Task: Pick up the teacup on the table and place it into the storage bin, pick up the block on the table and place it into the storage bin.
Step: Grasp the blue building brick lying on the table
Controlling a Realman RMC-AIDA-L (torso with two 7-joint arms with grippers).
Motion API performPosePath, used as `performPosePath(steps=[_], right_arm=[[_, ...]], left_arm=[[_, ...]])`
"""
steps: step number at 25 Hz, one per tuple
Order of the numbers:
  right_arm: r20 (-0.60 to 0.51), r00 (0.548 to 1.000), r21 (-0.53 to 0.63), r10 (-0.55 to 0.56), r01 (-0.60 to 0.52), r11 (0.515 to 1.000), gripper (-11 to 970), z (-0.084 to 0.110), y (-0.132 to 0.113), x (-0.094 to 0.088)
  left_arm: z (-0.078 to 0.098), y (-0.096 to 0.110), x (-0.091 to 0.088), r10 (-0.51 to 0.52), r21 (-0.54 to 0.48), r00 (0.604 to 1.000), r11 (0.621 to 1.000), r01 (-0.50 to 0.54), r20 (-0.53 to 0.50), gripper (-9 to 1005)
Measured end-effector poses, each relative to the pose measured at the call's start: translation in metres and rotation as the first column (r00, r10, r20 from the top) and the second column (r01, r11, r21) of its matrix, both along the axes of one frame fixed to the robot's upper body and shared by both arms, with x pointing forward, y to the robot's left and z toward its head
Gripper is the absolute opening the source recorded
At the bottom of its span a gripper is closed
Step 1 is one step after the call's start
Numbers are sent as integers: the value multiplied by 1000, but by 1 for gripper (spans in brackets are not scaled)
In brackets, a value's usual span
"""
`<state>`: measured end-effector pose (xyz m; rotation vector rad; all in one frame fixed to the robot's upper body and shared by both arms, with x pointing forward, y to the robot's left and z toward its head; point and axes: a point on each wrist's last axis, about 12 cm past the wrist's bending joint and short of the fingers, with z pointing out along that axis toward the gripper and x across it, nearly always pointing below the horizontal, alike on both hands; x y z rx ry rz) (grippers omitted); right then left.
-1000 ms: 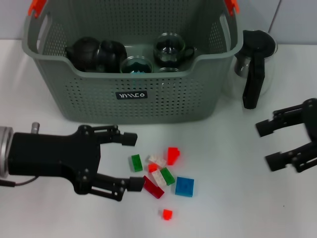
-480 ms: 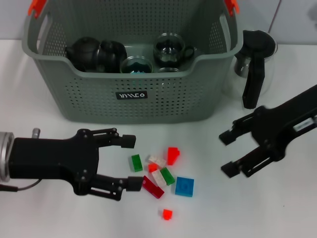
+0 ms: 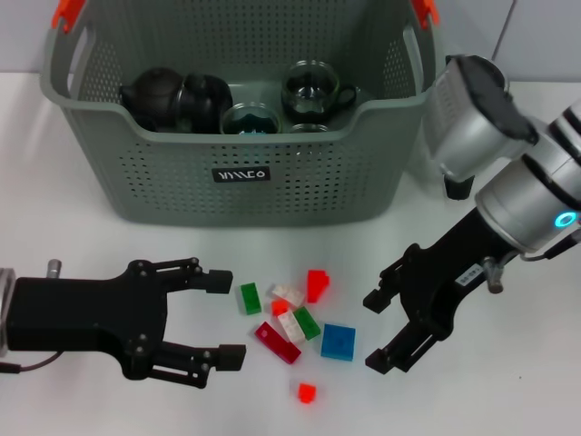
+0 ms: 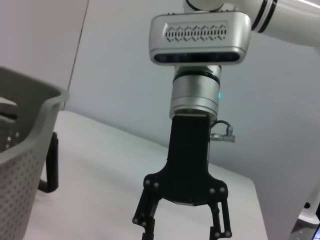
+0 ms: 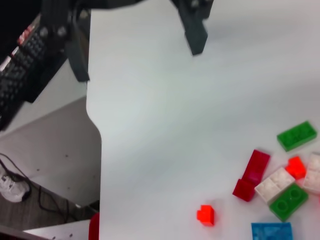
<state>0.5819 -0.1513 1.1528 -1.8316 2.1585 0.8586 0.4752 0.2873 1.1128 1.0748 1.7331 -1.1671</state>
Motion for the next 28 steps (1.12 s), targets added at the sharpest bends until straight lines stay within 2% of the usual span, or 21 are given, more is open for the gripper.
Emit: performPosePath(steps=[12, 28], right_arm=[[84, 996, -105, 5, 4, 994, 881, -21, 26, 5], [148, 988, -152, 46, -24, 988, 881, -43, 55, 0]], left_arm=[[-1, -1, 1, 2, -1, 1000, 1000, -2, 5, 947], [-3, 0, 2, 13, -10, 1000, 1000, -12, 15, 948]])
